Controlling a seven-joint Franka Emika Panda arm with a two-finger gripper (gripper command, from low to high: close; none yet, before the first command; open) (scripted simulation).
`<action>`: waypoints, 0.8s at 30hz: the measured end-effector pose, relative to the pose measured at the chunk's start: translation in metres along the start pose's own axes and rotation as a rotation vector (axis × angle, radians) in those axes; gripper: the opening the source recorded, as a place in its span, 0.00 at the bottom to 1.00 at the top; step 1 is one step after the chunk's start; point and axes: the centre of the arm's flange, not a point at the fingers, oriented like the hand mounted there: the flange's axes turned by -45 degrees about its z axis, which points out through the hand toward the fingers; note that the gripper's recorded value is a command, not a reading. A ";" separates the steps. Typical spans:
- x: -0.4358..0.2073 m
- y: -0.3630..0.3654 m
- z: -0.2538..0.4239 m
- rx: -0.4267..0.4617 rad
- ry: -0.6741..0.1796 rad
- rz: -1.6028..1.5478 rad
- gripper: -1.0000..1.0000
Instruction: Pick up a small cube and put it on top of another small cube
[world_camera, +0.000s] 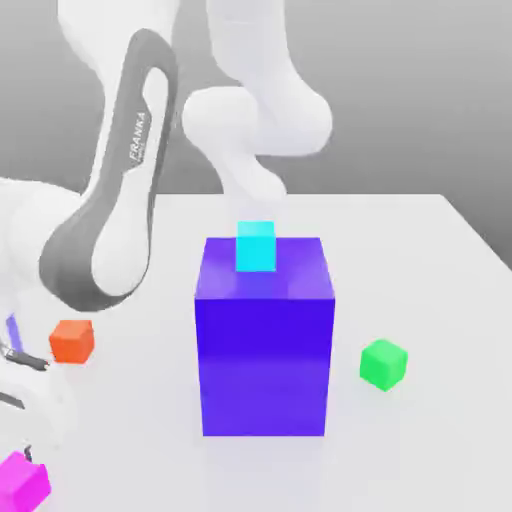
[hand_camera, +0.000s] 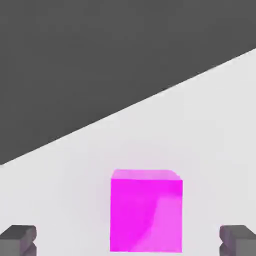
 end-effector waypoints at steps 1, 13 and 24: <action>0.000 0.001 0.015 -0.001 -0.002 0.001 0.50; -0.001 0.001 -0.019 0.001 0.000 0.003 0.00; -0.111 -0.225 -0.078 0.113 0.030 -0.566 0.00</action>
